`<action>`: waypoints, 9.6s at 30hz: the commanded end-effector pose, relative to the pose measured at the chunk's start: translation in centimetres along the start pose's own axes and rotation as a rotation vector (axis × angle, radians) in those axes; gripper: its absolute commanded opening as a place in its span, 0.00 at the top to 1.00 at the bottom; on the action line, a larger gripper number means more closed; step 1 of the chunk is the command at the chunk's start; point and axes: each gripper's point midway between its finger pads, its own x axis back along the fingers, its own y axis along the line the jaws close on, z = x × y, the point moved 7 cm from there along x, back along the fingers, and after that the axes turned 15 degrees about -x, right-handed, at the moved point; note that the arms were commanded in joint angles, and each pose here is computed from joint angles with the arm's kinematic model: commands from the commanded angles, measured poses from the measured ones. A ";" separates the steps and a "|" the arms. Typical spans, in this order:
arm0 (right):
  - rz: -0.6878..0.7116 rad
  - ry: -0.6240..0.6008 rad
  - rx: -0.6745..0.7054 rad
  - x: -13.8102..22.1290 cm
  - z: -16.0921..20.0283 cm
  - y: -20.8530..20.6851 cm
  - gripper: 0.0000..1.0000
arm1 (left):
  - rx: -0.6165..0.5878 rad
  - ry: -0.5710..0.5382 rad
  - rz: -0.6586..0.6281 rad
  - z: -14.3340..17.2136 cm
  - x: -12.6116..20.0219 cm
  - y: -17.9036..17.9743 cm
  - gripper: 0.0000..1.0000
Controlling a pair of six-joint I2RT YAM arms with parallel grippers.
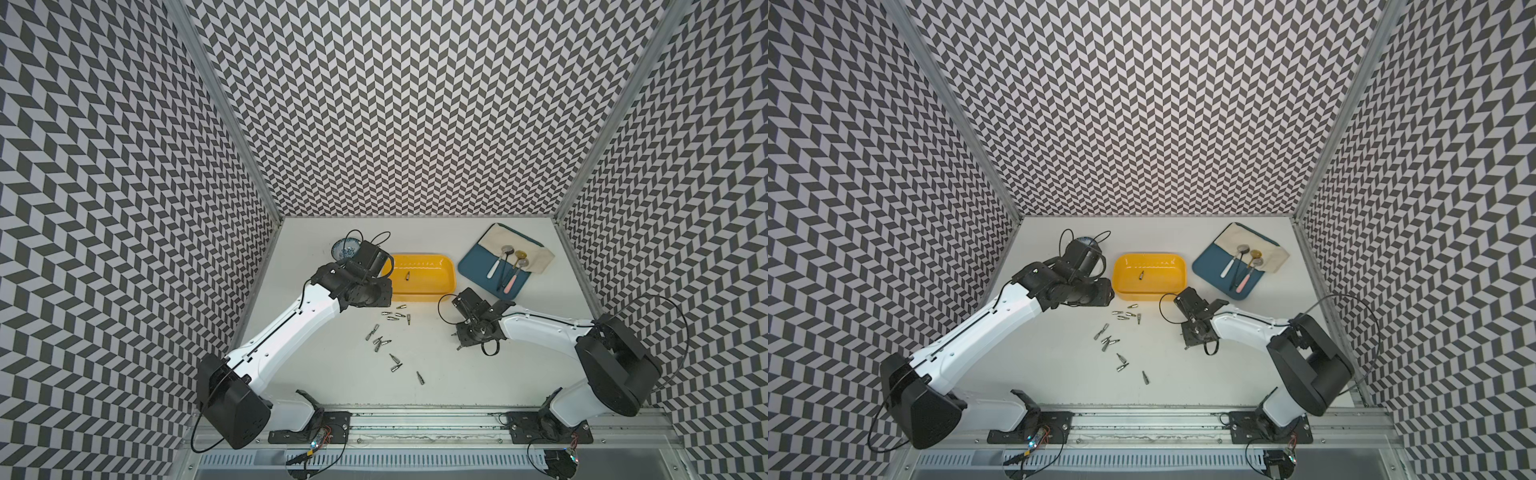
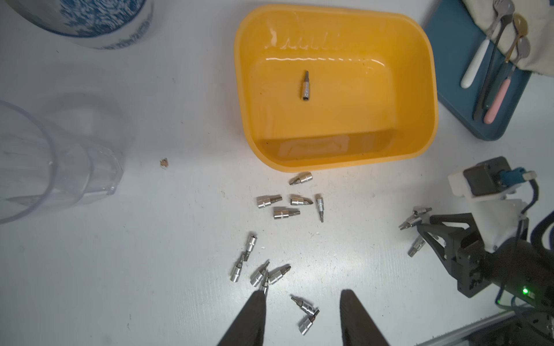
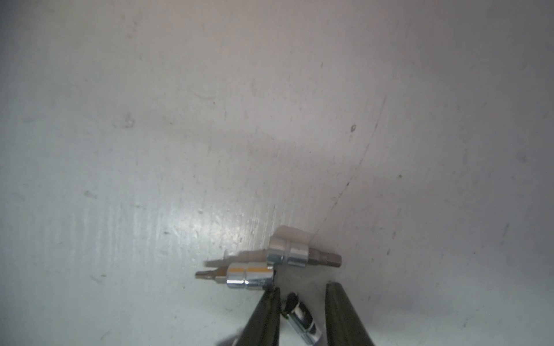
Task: Put the bit on the desktop into the storage box
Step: Pick up the screwdriver bit from the center of the board, then place the screwdriver bit in the storage box, then pick up the screwdriver bit from the center of the board, then place the screwdriver bit in the storage box, then pick up the screwdriver bit from the center of the board.
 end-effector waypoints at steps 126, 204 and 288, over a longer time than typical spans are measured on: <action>-0.123 -0.105 0.052 1.8 -20.1 8.9 0.58 | -0.130 0.382 -0.016 16.2 -12.1 -13.7 0.70; -0.215 0.047 -0.157 4.6 1.8 -0.2 0.41 | -0.134 0.194 -0.051 -10.8 -22.1 0.7 1.00; 0.079 -0.039 -0.011 -0.4 -2.2 0.9 0.49 | -0.121 -0.035 -0.119 -14.1 -6.6 0.7 0.56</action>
